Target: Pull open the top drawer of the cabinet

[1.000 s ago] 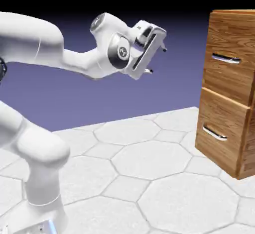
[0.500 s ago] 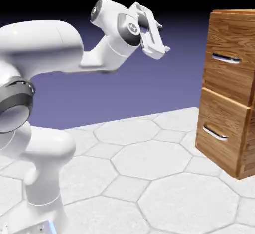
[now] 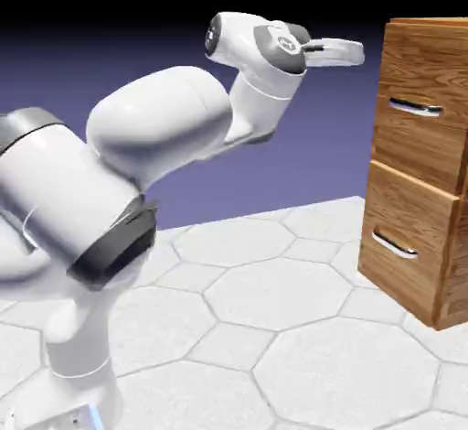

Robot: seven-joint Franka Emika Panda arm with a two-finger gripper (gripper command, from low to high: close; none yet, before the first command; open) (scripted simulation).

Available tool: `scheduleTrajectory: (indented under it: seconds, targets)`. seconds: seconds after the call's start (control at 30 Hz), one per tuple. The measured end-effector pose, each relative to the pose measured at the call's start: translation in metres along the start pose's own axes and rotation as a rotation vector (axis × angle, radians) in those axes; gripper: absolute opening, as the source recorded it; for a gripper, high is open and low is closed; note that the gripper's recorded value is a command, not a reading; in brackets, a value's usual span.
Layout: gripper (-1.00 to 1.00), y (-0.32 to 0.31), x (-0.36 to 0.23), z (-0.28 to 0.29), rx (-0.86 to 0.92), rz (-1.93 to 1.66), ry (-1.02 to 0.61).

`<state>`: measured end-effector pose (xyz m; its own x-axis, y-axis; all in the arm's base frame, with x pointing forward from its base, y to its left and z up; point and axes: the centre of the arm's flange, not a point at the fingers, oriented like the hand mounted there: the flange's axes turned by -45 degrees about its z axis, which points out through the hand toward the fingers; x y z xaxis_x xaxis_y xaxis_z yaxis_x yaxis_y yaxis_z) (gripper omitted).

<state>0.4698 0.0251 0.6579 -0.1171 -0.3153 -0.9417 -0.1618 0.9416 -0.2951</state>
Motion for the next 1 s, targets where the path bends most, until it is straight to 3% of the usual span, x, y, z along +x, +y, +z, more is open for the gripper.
scheduleTrajectory:
  seconds: [0.37,0.7,0.9,0.93,1.0]
  targets:
    - [1.0,0.012,0.036,0.089,0.109,-0.646,-0.027]
    - [1.0,0.063,0.085,0.175,0.214,-1.253,0.0]
    - [1.0,0.055,0.079,0.217,0.214,-1.252,-0.001]
    - [-1.0,0.055,0.079,0.224,0.214,-1.253,0.0]
    - [-1.0,0.055,0.079,0.224,0.214,-1.253,0.0]
